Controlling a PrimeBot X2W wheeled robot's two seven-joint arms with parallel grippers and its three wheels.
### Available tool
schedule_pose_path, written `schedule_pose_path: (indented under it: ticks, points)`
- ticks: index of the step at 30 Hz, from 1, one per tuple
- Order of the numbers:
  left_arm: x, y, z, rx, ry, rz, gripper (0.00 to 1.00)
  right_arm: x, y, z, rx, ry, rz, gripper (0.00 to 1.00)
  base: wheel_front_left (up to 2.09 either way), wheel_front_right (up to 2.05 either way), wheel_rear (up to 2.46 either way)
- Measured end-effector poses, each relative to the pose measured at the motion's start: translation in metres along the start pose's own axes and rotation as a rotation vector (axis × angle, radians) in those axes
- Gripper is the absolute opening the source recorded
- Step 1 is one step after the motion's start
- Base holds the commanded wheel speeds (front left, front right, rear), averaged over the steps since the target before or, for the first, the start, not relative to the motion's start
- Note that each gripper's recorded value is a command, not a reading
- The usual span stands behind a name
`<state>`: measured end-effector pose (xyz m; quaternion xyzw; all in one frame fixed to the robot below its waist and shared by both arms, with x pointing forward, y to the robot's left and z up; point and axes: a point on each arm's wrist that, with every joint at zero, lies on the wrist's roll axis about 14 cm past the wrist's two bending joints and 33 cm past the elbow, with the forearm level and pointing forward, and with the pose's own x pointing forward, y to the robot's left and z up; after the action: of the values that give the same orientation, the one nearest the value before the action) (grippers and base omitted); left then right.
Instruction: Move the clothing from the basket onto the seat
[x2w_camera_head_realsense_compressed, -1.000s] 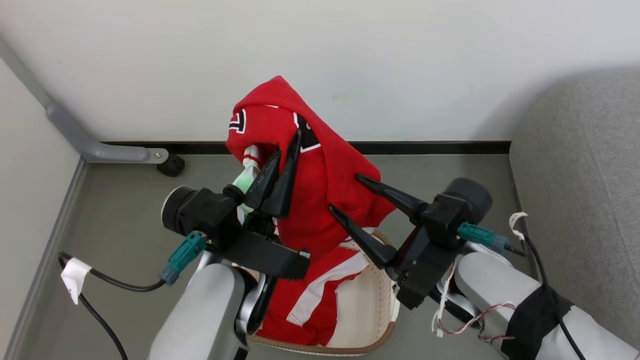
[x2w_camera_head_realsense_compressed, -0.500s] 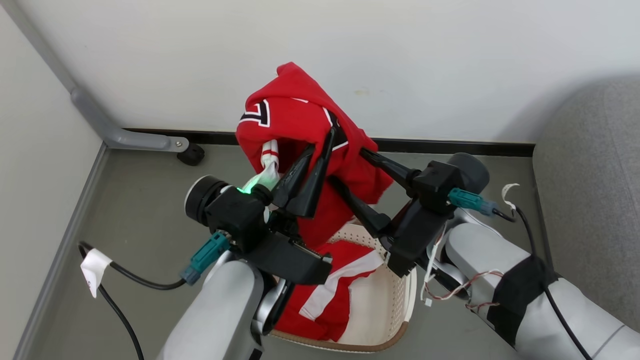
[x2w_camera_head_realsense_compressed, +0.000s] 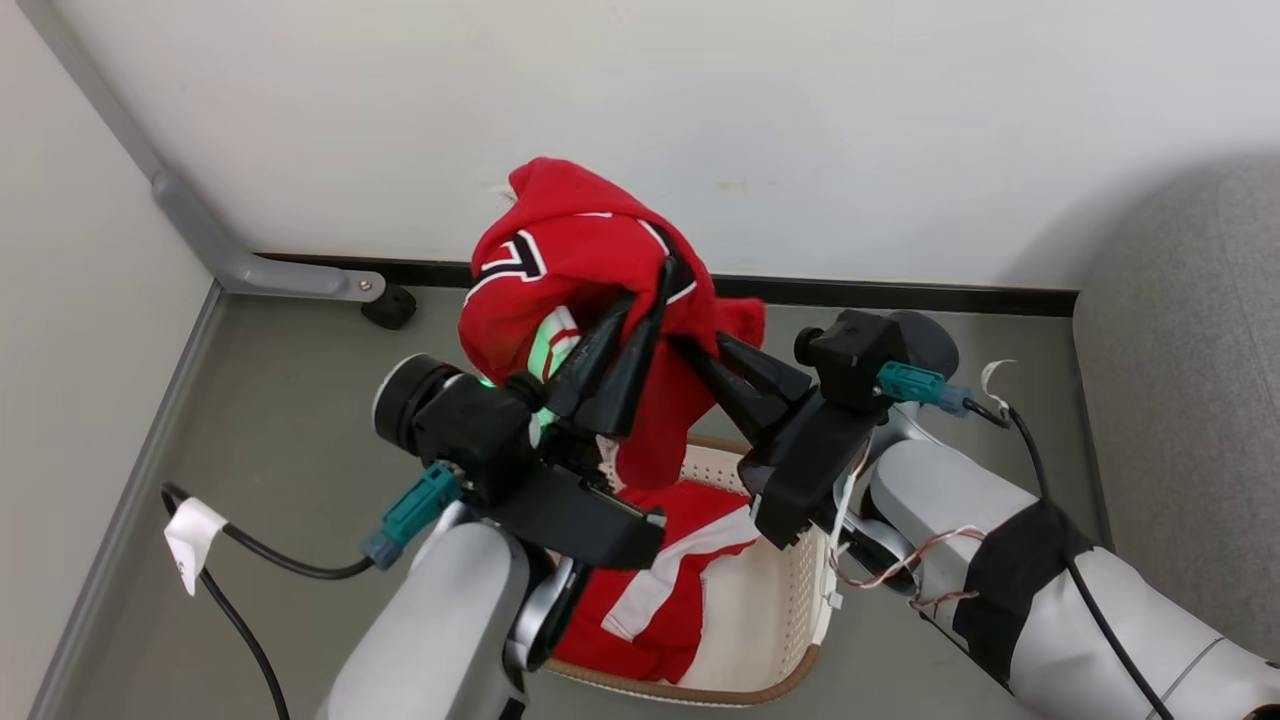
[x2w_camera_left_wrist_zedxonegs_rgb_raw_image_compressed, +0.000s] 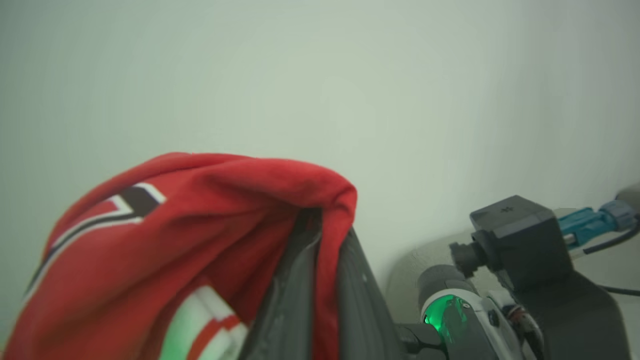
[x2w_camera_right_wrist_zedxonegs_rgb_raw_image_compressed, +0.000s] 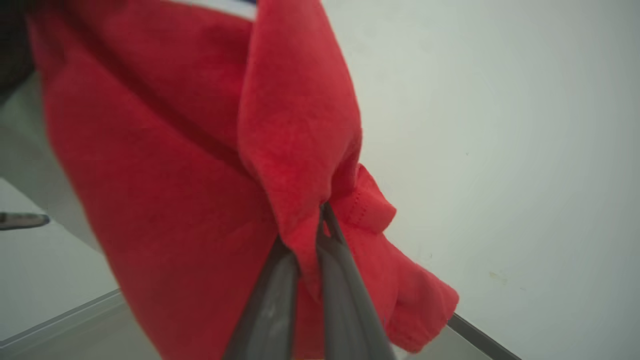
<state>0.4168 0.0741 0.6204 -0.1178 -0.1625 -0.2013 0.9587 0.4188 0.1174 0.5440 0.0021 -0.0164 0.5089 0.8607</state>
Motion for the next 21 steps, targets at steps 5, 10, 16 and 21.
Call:
schedule_pose_path:
  ticks: [5,10,16,21]
  points:
    - [0.0,0.013,-0.003,-0.004,0.007,0.052,0.25,-0.004,-0.005,0.011,0.021,-0.032,-0.024,0.0,0.0,0.0,0.0]
    - [0.0,0.012,-0.01,-0.011,0.026,0.052,1.0,-0.009,-0.014,0.02,0.028,-0.054,-0.055,0.0,0.0,0.0,0.0]
    - [-0.004,0.02,-0.022,-0.011,0.065,0.091,1.0,-0.012,-0.018,0.024,0.035,-0.062,-0.071,0.0,0.0,0.0,0.0]
    - [-0.012,0.031,-0.034,-0.013,0.1,0.137,1.0,-0.014,-0.021,0.027,0.047,-0.073,-0.086,0.0,0.0,0.0,0.0]
